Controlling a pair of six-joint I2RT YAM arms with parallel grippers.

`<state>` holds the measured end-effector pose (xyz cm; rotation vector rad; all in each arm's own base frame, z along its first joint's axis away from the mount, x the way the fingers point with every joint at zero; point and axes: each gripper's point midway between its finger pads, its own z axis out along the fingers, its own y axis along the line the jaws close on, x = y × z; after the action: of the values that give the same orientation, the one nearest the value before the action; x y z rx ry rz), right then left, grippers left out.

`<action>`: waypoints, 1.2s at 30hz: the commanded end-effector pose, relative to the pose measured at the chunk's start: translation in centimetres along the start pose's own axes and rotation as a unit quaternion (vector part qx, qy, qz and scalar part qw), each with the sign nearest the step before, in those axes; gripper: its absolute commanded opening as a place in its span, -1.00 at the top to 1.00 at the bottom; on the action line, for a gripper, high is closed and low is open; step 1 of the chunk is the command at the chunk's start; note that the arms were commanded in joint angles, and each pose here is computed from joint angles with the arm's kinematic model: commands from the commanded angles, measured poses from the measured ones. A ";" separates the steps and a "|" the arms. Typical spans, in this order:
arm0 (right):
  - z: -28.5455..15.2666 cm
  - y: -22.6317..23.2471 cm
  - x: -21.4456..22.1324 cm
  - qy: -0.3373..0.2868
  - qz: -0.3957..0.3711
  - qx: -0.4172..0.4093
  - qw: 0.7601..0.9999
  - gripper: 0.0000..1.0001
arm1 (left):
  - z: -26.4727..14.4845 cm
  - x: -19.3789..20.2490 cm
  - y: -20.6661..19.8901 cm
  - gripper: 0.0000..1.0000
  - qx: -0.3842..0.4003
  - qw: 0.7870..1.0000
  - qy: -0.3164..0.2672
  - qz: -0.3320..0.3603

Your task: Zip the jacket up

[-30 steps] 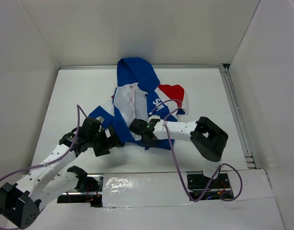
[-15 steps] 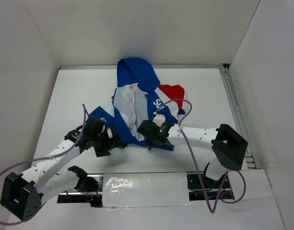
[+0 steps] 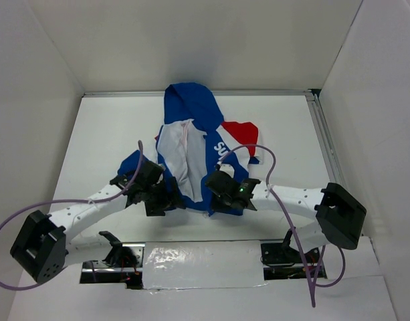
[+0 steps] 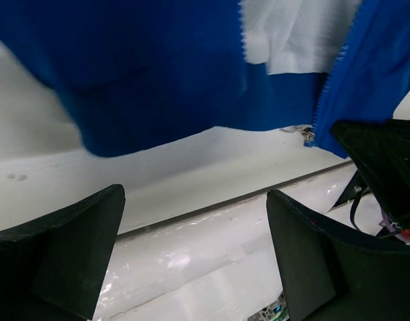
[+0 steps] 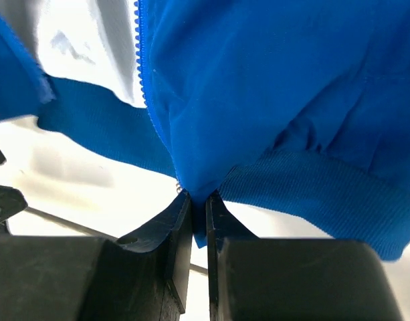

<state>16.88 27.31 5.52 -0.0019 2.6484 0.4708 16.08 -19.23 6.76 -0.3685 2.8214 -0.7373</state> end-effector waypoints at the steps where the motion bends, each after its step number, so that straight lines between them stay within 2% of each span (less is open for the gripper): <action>1: -0.1 1.1 0.6 0.016 -0.037 -0.052 0.998 0.68 | 0.6 -1.6 -3.2 -0.99 0.026 0.999 -0.015 0.024; 6: 0.7 -1.6 2.0 0.038 -0.056 0.007 0.998 0.66 | 2.5 -2.5 -3.3 -0.99 -0.010 1.000 -0.012 0.018; 17: 0.5 -4.5 6.1 0.087 -0.109 0.060 0.988 0.53 | 6.1 -5.1 -3.2 -0.99 -0.074 0.997 -0.007 0.012; 23: -0.3 -5.8 7.5 0.093 -0.105 0.080 0.987 0.12 | 7.2 -5.5 -3.7 -0.99 -0.070 0.997 0.002 0.013; 26: -0.9 -5.5 7.3 0.083 -0.091 0.079 0.989 -0.24 | 7.8 -5.8 -3.7 -0.98 -0.072 0.997 0.003 0.013; 32: -3.1 -1.2 4.0 0.019 -0.039 0.007 0.999 -0.49 | 8.4 -5.3 -3.3 -0.97 -0.077 0.997 0.015 0.009; 36: -2.9 -1.0 3.0 0.004 -0.008 0.039 0.999 -0.50 | 7.9 -4.6 -3.2 -0.97 -0.071 0.997 0.016 0.006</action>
<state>11.83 25.08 5.03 -0.1194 2.7100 0.3945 23.53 -24.46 3.20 -0.3572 2.9117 -0.5565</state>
